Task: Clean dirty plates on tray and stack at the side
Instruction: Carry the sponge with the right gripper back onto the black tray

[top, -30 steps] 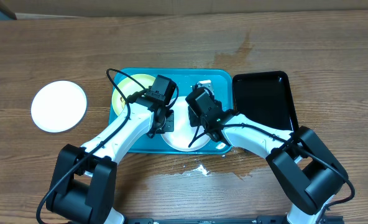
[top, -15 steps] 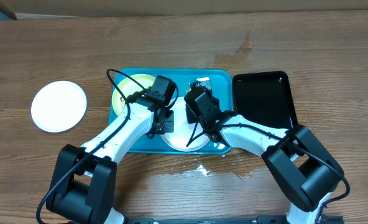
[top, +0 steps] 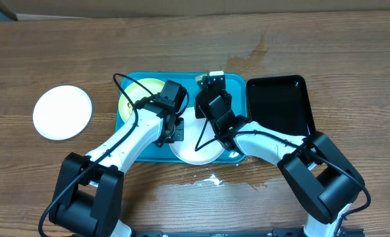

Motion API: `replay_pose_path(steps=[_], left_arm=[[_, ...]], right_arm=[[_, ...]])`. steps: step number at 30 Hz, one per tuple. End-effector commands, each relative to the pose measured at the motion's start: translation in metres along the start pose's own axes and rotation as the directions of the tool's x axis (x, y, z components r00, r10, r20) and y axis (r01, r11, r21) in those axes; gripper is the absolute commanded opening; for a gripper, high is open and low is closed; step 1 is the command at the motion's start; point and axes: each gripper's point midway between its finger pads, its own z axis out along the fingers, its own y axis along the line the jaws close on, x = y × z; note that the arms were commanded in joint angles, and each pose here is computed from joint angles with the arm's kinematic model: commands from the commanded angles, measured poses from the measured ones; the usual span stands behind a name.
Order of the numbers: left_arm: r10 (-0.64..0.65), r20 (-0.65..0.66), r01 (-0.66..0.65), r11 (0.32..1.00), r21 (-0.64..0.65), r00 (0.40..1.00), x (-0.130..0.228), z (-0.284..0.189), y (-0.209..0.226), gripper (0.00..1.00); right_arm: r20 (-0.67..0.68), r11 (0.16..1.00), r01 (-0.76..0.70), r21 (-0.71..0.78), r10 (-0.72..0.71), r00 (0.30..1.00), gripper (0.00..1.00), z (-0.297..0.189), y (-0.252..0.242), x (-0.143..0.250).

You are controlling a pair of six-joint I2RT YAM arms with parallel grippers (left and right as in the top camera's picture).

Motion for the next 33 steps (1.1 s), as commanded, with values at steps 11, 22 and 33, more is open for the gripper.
replay_pose_path(steps=[11, 22, 33], left_arm=[[0.05, -0.008, -0.05, 0.999, 0.003, 0.999, 0.0, 0.002, -0.004, 0.04], [0.048, 0.01, -0.048, 0.999, 0.01, 0.999, -0.005, 0.001, -0.006, 0.04], [0.045, 0.048, -0.046, 0.999, 0.024, 0.998, -0.019, -0.008, -0.011, 0.04]], right_arm=[[0.118, 0.983, -0.097, 0.156, 0.079, 0.99, 0.04, -0.085, -0.092, -0.11], [-0.267, 0.943, -0.252, 0.216, 0.305, 0.914, 0.04, -0.093, -0.197, -0.038], [-0.443, 0.934, -0.285, 0.217, 0.354, 0.824, 0.4, -0.093, -0.209, 0.016]])
